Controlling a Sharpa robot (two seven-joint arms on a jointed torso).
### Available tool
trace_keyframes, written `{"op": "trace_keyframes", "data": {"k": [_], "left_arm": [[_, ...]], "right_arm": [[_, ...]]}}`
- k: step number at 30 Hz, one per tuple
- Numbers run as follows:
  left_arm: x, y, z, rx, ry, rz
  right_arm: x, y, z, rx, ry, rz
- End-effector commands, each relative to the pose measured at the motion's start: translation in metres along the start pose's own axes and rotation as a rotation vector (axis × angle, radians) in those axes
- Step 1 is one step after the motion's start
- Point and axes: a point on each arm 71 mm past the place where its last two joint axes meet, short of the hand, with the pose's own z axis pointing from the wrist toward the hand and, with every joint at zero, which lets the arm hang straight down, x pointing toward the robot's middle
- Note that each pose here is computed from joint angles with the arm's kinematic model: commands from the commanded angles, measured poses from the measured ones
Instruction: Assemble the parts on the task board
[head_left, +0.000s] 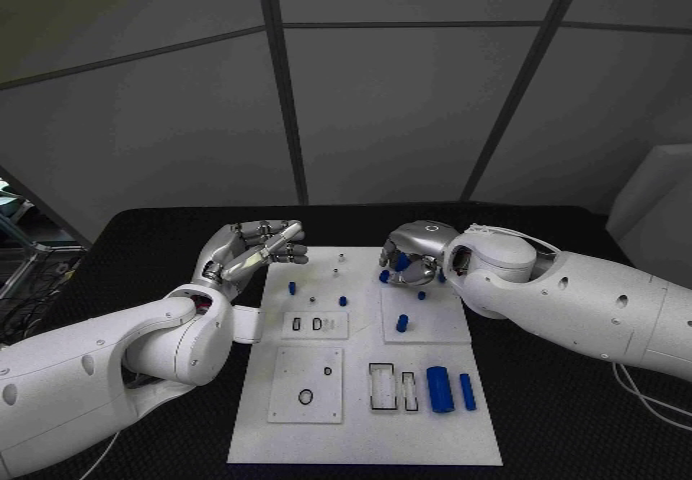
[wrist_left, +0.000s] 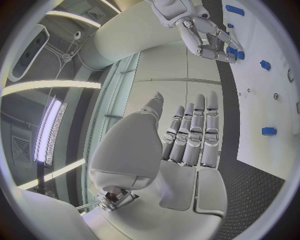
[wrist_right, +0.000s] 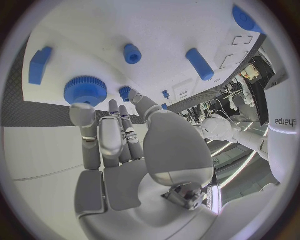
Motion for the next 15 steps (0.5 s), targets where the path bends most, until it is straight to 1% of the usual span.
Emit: {"op": "trace_keyframes", "data": {"k": [1, 8, 15], "left_arm": [[0.002, -0.002, 0.0001, 0.01, 0.021, 0.003], [0.0021, -0.002, 0.0002, 0.009, 0.022, 0.002], [0.0013, -0.0018, 0.0004, 0.008, 0.021, 0.003]], "right_arm": [[0.0003, 0.0004, 0.0018, 0.004, 0.022, -0.027], [0.0016, 0.0015, 0.0042, 0.002, 0.035, -0.029], [0.0017, 0.0036, 0.0063, -0.008, 0.033, -0.028]]}}
